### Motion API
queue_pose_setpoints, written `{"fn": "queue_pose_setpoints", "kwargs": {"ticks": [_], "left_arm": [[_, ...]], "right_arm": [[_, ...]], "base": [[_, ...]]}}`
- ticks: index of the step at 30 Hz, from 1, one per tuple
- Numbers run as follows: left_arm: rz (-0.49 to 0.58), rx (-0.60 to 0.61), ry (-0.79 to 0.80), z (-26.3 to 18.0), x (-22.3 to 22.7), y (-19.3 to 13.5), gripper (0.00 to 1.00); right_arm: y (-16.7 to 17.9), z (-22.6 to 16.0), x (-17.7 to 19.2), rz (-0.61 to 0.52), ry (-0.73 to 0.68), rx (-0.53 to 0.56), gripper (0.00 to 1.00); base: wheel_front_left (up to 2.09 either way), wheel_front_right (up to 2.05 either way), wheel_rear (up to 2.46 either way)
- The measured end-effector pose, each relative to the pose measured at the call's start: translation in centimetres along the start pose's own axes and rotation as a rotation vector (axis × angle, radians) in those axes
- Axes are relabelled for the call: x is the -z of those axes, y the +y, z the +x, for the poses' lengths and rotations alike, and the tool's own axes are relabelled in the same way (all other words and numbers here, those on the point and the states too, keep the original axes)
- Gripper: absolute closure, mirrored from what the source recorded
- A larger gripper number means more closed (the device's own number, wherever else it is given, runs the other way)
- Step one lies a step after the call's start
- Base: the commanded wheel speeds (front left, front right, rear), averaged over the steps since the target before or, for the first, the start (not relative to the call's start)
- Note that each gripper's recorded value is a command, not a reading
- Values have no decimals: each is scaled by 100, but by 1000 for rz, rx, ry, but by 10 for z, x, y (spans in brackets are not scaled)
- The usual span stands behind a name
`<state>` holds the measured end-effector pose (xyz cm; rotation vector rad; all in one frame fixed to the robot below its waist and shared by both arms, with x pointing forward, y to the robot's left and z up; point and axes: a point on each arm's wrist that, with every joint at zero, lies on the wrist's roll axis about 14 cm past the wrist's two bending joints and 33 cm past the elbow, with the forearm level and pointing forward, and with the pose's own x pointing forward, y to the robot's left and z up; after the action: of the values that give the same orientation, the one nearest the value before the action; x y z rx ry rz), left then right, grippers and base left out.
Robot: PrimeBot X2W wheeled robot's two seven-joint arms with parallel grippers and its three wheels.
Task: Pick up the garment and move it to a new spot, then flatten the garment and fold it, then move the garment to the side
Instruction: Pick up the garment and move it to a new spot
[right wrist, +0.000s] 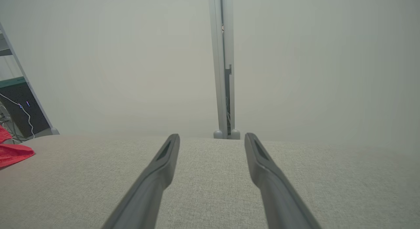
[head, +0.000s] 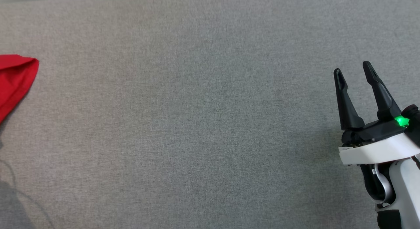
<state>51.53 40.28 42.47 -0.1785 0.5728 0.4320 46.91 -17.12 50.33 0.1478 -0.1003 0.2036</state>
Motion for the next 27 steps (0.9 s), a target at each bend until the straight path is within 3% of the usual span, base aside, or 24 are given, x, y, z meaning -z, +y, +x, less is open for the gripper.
{"fn": "queue_pose_setpoints", "kwargs": {"ticks": [8, 16, 27], "left_arm": [[102, 107, -124, -29, -58, -30, 100], [218, 294, -206, -80, -91, -102, 100], [381, 652, -236, -155, -59, -230, 100]], "right_arm": [[15, -12, -19, 26, -38, -6, 0], [23, -38, -47, 38, -96, 10, 0], [5, -79, -69, 26, -143, 96, 0]], "base": [[0, 0, 0], [0, 0, 0], [0, 0, 0]]}}
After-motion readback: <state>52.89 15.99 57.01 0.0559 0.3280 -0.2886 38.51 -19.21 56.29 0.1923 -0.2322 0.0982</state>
